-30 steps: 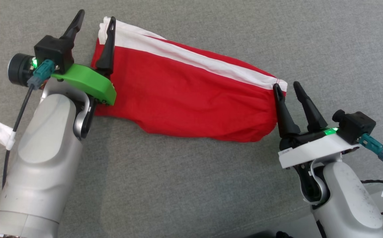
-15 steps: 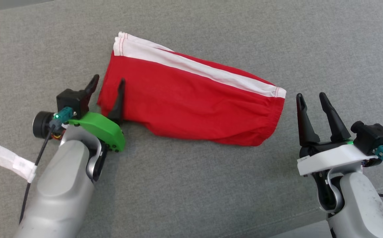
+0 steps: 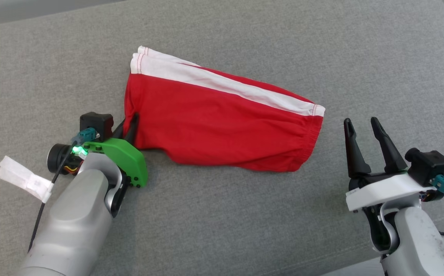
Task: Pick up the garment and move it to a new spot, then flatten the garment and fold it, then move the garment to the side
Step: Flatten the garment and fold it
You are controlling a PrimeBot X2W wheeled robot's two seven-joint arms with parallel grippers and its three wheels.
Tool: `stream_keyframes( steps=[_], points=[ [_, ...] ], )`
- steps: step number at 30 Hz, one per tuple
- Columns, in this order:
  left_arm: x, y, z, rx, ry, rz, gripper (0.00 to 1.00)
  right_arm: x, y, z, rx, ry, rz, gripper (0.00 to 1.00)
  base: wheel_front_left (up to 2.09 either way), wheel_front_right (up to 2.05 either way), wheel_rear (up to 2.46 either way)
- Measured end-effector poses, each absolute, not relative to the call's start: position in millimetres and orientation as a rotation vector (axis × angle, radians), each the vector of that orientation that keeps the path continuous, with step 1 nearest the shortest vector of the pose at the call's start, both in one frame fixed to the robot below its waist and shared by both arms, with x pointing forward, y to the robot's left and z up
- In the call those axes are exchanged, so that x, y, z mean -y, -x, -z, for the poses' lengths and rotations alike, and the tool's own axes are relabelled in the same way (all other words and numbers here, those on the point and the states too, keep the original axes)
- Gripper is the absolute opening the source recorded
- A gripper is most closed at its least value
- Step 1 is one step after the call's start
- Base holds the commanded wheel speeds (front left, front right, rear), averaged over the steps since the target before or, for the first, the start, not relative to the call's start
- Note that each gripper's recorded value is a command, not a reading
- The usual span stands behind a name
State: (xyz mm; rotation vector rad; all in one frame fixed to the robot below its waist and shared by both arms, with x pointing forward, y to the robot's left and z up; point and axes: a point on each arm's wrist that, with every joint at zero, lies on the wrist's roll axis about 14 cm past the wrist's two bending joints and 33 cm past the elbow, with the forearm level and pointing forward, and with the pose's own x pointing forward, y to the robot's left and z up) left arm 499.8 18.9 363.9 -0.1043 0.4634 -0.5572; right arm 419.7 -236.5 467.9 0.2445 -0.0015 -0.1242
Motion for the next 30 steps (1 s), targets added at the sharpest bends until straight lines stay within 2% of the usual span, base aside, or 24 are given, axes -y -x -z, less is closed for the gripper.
stream_keyframes(
  steps=[11,16,28,30],
  points=[
    [-53,-475,-378,-0.439,0.17,0.432,0.0,226,-399,-463,-0.032,-0.217,0.099,1.0,0.0,0.0,0.0],
    [-70,-444,-379,-0.427,0.208,0.359,0.0,212,-389,-458,-0.054,-0.218,0.065,1.0,0.0,0.0,0.0],
    [-105,-380,-382,-0.385,0.262,0.211,0.0,148,-402,-474,-0.024,-0.209,-0.132,1.0,0.0,0.0,0.0],
    [-109,-378,-386,-0.369,0.256,0.197,1.0,133,-411,-484,0.002,-0.208,-0.177,1.0,0.0,0.0,0.0]
  ],
)
